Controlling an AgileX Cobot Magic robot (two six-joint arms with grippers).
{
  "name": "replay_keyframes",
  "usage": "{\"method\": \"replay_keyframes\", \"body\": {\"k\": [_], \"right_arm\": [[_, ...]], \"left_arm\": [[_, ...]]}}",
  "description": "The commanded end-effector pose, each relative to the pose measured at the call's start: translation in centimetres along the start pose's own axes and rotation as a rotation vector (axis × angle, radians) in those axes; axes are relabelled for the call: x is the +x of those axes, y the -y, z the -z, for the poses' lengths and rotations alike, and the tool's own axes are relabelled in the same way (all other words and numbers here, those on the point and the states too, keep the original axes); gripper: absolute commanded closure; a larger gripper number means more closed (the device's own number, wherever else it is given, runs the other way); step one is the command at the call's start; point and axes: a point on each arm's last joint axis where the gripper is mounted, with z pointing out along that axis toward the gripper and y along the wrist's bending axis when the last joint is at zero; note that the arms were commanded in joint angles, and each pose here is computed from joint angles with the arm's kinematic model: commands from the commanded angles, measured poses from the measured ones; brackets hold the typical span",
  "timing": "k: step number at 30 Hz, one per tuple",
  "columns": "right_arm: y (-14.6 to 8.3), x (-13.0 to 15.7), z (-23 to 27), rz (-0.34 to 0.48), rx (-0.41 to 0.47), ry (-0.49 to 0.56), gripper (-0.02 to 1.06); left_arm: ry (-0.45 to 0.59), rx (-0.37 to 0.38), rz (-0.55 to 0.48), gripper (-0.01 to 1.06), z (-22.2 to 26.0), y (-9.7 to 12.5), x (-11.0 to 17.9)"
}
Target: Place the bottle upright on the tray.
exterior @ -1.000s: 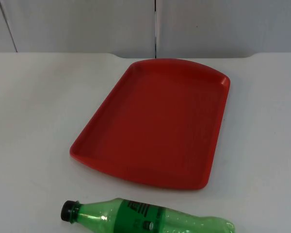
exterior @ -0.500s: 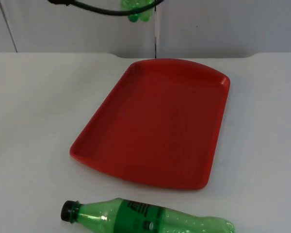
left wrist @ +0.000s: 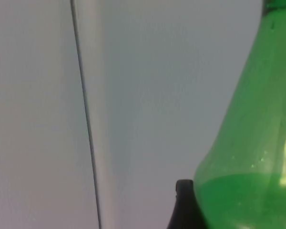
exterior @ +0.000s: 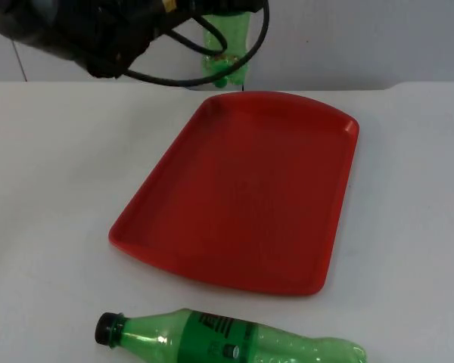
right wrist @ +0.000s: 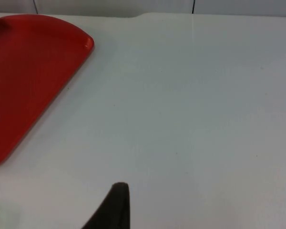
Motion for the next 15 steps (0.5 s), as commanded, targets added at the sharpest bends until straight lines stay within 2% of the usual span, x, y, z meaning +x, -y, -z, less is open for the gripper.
{"method": "replay_keyframes", "body": {"k": [1, 7, 15], "right_arm": [[0.0, 0.0, 0.0, -0.007, 0.003, 0.009, -0.01], [0.0, 0.0, 0.0, -0.007, 0.003, 0.009, -0.01], [0.0, 0.0, 0.0, -0.007, 0.003, 0.009, -0.01]], "left_arm": [[0.037, -0.013, 0.041, 1.05, 0.0, -0.1, 0.5], [0.064, -0.030, 0.090, 1.05, 0.1, -0.3, 3.3], [0.064, -0.023, 0.037, 1.05, 0.3, -0.1, 5.9]]}}
